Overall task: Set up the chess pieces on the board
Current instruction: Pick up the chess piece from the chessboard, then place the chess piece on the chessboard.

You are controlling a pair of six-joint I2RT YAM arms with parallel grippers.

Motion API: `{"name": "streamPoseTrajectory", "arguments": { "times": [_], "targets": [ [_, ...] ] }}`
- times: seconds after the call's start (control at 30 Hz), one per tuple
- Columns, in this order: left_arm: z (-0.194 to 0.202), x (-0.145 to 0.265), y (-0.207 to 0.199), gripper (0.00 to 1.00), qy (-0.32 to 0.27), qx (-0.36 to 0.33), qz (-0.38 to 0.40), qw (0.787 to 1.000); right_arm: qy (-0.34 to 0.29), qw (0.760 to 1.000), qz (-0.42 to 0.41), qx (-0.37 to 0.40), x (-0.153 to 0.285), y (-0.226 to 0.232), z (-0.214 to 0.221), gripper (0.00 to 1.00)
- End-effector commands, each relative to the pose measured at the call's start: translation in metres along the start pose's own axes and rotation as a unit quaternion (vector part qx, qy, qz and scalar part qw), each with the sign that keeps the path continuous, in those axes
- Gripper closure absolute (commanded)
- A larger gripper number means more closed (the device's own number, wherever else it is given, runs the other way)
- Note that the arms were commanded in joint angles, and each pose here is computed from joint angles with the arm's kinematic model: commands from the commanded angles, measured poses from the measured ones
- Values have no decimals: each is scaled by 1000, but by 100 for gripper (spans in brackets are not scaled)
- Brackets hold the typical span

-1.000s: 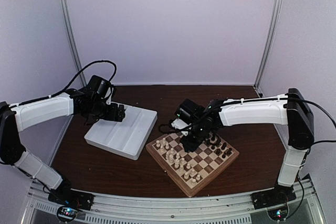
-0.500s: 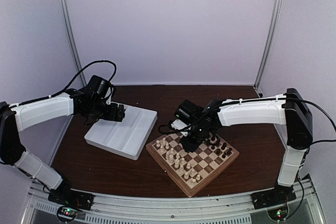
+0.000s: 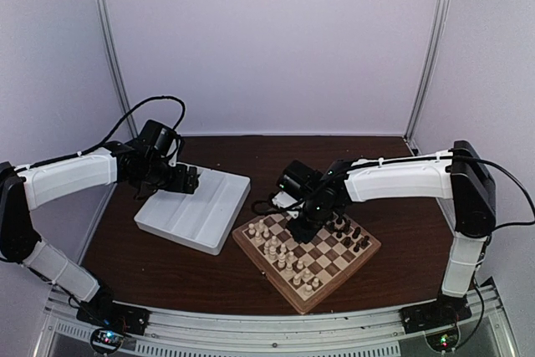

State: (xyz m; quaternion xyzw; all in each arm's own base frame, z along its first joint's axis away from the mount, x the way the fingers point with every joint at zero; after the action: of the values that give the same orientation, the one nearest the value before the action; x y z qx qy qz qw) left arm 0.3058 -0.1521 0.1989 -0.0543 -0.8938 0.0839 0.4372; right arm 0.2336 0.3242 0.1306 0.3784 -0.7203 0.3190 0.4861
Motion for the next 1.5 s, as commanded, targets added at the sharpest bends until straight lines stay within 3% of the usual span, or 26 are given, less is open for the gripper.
{"name": "streamPoseTrajectory", "arguments": {
  "times": [0.0, 0.37, 0.73, 1.1, 1.47],
  "targets": [
    [-11, 7, -1, 9, -28, 2, 1, 1000, -7, 1000, 14, 2, 6, -3, -7, 87],
    [-14, 19, 1, 9, -47, 6, 5, 999, -62, 995, 74, -10, 48, -23, -22, 91],
    [-14, 23, 3, 9, -54, 3, 2, 999, -103, 989, 94, -56, 72, -81, -45, 92],
    [-15, 19, 2, 10, -48, -5, 1, 999, -94, 986, 82, -114, 47, -138, -51, 93],
    [-19, 14, 0, 10, -46, -7, -3, 999, -64, 988, 69, -121, 16, -148, -44, 93]
  ]
}}
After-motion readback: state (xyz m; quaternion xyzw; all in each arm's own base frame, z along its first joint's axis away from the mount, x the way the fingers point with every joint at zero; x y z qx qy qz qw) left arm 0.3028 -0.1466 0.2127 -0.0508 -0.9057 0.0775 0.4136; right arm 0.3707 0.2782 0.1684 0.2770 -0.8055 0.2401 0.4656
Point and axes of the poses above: each gripper's point midway between its finger pads, its own x axis back along the fingers, its own y axis along the line the jaws close on, z = x × y, the point moved 7 cm from there along x, back along the fingers, and after that the axes turned 10 degrees about x, right-handed, at the moved point
